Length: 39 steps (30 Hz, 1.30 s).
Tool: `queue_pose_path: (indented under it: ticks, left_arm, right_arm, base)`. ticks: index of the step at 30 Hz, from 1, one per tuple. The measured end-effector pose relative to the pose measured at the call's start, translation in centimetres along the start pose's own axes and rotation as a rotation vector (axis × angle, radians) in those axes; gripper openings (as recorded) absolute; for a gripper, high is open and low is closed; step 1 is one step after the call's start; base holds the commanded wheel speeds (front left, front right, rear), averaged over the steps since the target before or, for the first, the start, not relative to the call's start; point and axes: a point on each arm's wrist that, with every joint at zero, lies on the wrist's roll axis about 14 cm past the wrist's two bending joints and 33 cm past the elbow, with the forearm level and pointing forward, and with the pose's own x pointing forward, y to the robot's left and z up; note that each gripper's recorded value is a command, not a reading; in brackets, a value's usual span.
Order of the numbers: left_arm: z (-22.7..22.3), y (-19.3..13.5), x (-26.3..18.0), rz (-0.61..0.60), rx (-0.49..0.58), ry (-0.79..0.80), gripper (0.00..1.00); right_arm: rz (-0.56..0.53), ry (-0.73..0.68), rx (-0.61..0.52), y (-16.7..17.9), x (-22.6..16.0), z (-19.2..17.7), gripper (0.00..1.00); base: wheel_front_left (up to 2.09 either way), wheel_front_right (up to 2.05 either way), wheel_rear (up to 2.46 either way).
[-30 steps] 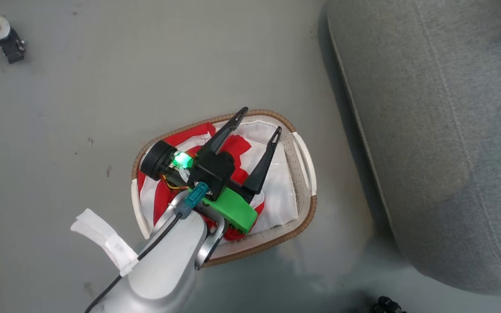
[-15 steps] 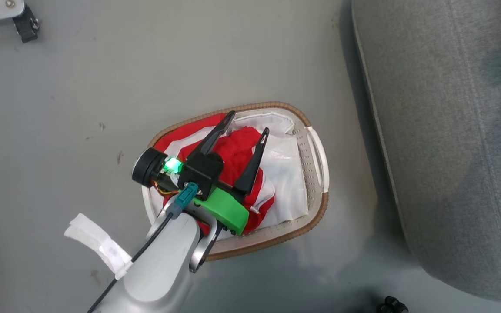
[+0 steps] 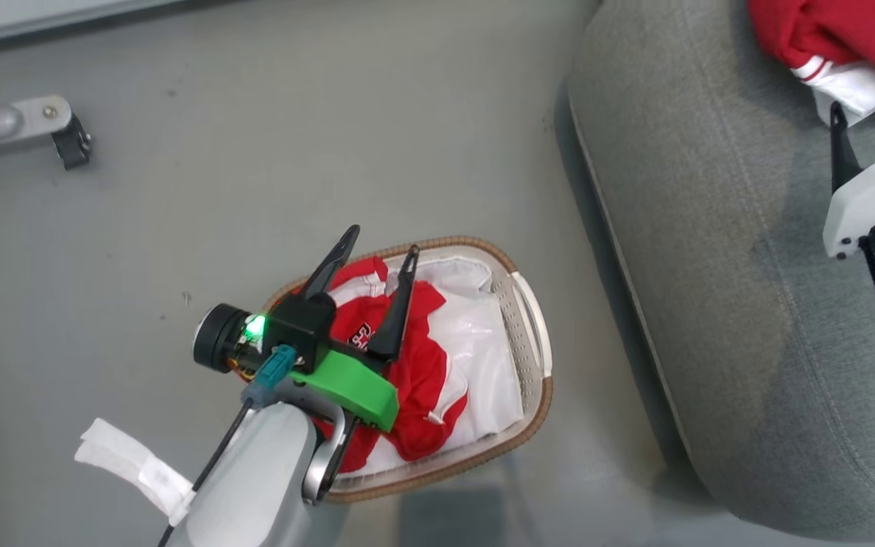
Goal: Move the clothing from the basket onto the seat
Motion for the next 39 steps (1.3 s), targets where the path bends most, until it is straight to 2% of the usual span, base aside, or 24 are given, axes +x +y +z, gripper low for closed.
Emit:
queue_pose_path:
  ticks: [7,15,23,30,35,39]
  left_arm:
    - [2.7,0.2,-2.0,0.052,0.006,-0.058,1.0]
    - [5.3,0.6,-5.2,0.127,0.014,-0.122,1.0]
    - [8.1,3.2,-9.4,0.267,0.024,-0.212,1.0]
    - [7.9,6.3,-14.0,0.42,-0.002,-0.235,1.0]
    - [7.2,7.1,-16.4,0.479,-0.021,-0.235,1.0]
    - [7.0,7.6,-17.9,0.516,-0.033,-0.242,1.0]
  right_arm:
    - [0.037,-0.078,-0.005,0.4,-2.7,3.1,1.0]
    - [0.054,-0.275,0.009,0.2,-5.3,10.7,1.0]
    - [0.122,-0.471,0.087,3.5,-8.5,16.8,1.0]
    - [0.204,-0.54,0.18,8.8,-10.8,17.5,1.0]
    - [0.24,-0.514,0.249,11.7,-12.3,15.4,1.0]
    - [0.27,-0.489,0.26,13.6,-13.5,13.9,1.0]
  base:
    - [0.0,0.0,0.0]
    - [0.0,0.0,0.0]
    - [0.0,0.0,0.0]
    - [0.0,0.0,0.0]
    - [0.0,0.0,0.0]
    - [0.0,0.0,0.0]
